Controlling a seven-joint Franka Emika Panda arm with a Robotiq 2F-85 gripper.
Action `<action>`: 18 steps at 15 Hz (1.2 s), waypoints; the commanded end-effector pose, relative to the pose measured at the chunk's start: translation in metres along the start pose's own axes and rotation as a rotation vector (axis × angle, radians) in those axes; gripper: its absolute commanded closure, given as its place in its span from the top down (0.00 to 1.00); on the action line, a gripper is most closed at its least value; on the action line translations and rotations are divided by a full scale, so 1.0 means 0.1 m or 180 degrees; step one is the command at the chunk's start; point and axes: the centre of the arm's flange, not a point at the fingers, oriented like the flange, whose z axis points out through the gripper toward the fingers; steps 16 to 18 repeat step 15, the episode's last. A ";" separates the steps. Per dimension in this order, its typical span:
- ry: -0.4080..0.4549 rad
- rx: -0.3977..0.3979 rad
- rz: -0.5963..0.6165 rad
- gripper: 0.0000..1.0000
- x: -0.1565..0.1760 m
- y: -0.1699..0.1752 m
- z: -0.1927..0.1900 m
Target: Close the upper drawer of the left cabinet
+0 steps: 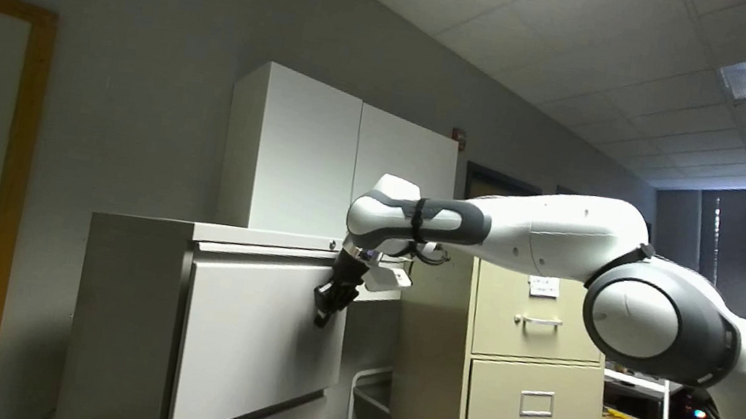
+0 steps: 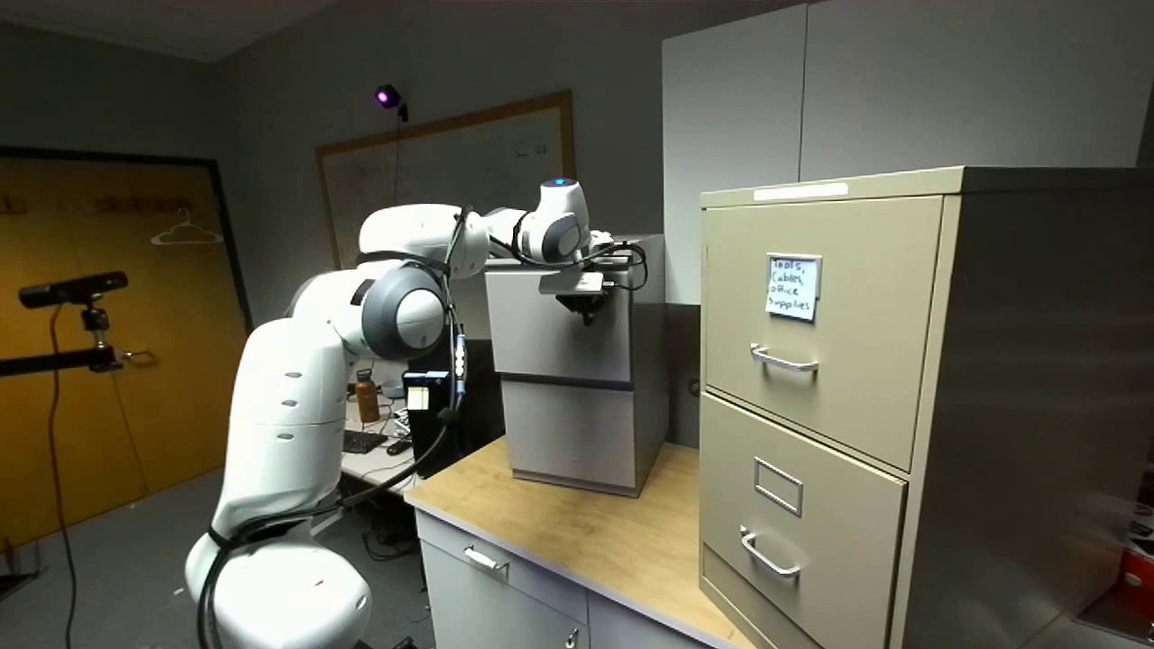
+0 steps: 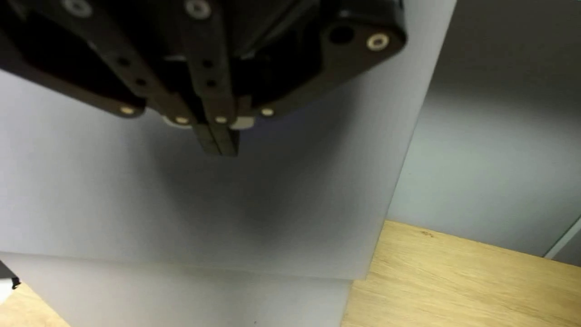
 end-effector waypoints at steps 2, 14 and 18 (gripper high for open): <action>0.0038 0.0057 -0.0002 0.00 0.36 -0.09 0.07; -0.0004 0.0004 -0.0036 0.00 0.33 -0.07 0.15; -0.0014 -0.0005 -0.0027 0.00 0.32 -0.07 0.14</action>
